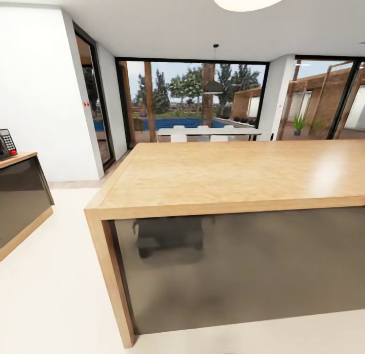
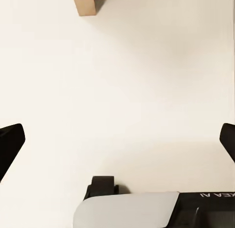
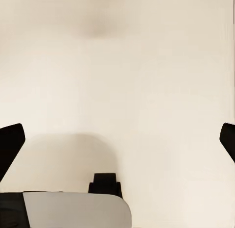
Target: Set up a coffee station on the kitchen countertop: keep the coffee maker on the countertop, move the bottle of coffee from the kitchen shelf to the counter next to the coffee maker, place a paper coffee filter on top of the coffee maker, put the saucer next to the coffee maker with the coffee cup on the saucer, and place the electric kettle next to the coffee maker.
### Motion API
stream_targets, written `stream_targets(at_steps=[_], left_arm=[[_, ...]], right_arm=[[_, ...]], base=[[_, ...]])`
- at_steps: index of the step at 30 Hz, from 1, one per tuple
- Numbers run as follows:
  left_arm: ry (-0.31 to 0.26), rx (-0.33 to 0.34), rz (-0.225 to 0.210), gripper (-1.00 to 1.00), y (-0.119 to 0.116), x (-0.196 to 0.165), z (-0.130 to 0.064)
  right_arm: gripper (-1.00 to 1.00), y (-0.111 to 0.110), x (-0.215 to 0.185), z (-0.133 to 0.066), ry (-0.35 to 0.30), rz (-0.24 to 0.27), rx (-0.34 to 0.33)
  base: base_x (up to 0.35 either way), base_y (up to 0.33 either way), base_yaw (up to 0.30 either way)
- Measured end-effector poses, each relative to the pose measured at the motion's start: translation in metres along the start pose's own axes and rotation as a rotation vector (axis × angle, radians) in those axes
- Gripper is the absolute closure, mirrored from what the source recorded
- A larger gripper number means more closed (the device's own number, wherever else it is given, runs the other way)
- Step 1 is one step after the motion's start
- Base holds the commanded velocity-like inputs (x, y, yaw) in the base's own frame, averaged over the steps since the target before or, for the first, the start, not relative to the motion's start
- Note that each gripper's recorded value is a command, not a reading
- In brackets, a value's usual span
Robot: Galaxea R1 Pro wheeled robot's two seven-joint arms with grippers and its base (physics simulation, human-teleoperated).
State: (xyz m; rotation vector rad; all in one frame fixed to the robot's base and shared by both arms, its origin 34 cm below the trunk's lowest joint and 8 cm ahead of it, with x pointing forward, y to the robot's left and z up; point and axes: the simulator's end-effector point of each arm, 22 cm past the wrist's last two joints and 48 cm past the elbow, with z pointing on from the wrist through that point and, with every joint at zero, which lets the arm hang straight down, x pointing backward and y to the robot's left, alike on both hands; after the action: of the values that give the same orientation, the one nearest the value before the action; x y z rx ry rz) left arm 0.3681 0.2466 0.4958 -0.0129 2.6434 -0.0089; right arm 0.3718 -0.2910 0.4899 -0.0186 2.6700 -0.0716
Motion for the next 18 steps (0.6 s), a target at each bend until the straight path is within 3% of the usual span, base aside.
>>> stream_targets(at_steps=[18], left_arm=[[-0.009, 0.003, 0.002, -1.00, -0.0015, -0.0034, -0.0005]], right_arm=[[-1.00, 0.0015, -0.0012, -0.0006, -0.004, 0.000, -0.002]], base=[[0.000, 0.000, -0.241]])
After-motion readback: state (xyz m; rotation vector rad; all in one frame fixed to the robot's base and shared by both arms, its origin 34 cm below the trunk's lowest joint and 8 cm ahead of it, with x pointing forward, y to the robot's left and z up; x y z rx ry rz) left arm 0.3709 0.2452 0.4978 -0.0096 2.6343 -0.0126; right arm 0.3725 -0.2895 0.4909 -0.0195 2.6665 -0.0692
